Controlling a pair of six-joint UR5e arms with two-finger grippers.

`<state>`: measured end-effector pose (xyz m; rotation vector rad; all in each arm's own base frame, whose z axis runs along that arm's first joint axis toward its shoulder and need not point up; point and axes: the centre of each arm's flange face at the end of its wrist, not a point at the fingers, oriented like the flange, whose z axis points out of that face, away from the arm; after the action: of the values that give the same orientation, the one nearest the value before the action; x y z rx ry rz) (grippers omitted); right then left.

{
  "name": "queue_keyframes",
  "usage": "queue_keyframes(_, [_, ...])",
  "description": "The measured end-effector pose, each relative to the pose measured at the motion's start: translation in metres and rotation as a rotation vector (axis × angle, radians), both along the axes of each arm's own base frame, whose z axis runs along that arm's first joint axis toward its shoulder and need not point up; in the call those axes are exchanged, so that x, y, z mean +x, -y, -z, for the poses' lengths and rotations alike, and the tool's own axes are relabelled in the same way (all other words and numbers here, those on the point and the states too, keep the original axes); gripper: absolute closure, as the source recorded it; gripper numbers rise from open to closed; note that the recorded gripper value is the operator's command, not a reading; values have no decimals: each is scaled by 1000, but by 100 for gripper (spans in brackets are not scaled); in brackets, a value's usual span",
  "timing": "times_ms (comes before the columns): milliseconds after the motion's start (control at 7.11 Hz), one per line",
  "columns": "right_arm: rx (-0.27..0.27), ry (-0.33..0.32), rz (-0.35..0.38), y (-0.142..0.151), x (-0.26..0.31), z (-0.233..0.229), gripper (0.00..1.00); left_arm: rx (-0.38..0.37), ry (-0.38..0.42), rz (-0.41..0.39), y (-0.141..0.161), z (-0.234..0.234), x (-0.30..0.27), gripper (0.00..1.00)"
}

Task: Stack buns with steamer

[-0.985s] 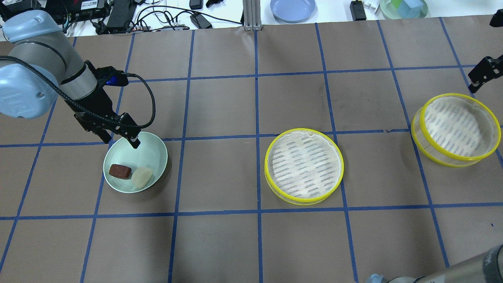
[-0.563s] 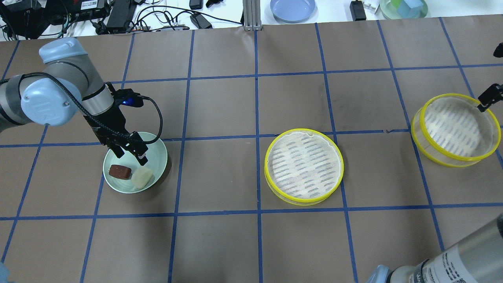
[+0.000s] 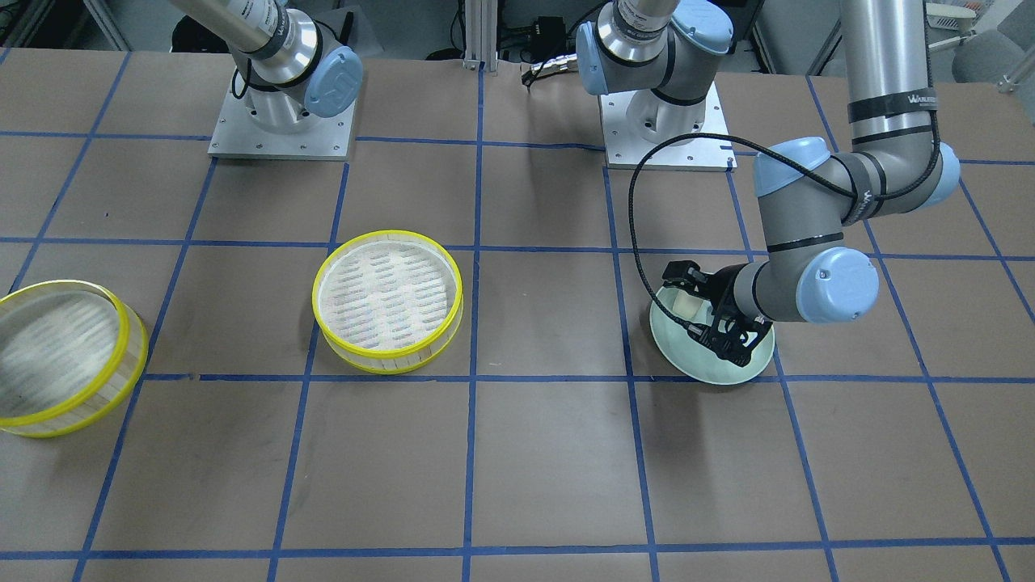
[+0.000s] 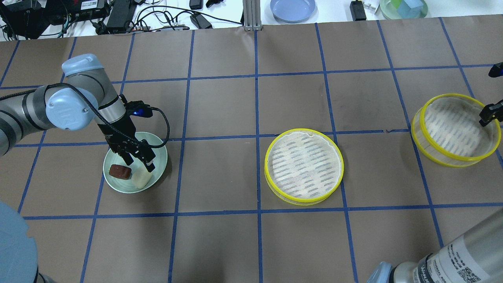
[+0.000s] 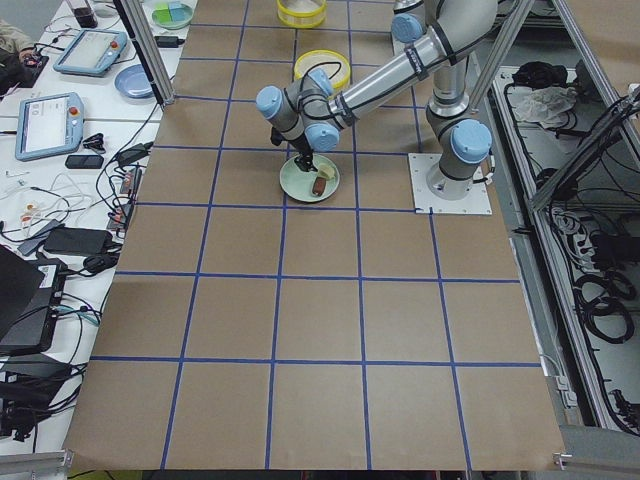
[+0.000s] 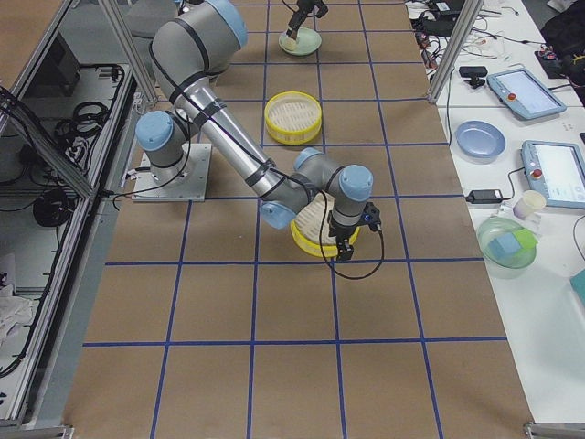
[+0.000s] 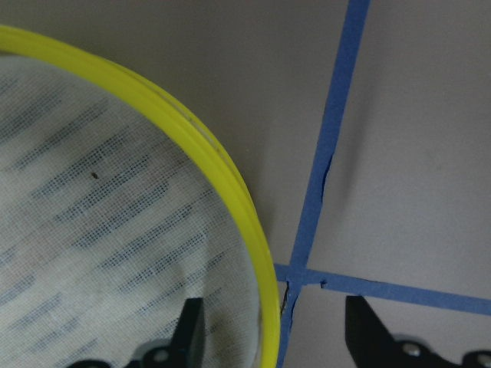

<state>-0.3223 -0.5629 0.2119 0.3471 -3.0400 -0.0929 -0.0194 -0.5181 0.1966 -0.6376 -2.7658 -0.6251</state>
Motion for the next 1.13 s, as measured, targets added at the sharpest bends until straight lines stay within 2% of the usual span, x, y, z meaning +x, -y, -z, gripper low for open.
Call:
queue_keyframes(141, [3, 2, -1, 0, 0, 1, 100, 9, -1, 3, 1, 10, 0, 6])
queue_keyframes(281, [5, 6, -1, -1, 0, -1, 100, 21, 2, 8, -1, 18, 0, 44])
queue_keyframes(422, [12, 13, -1, -3, 2, -8, 100, 28, 15, 17, -1, 21, 2, 76])
queue_keyframes(563, [27, 27, -3, -7, 7, -24, 100, 31, 35, 28, -1, 21, 5, 100])
queue_keyframes(1126, [34, 38, -83, -7, 71, -98, 100, 24, 50, 25, 2, 18, 7, 100])
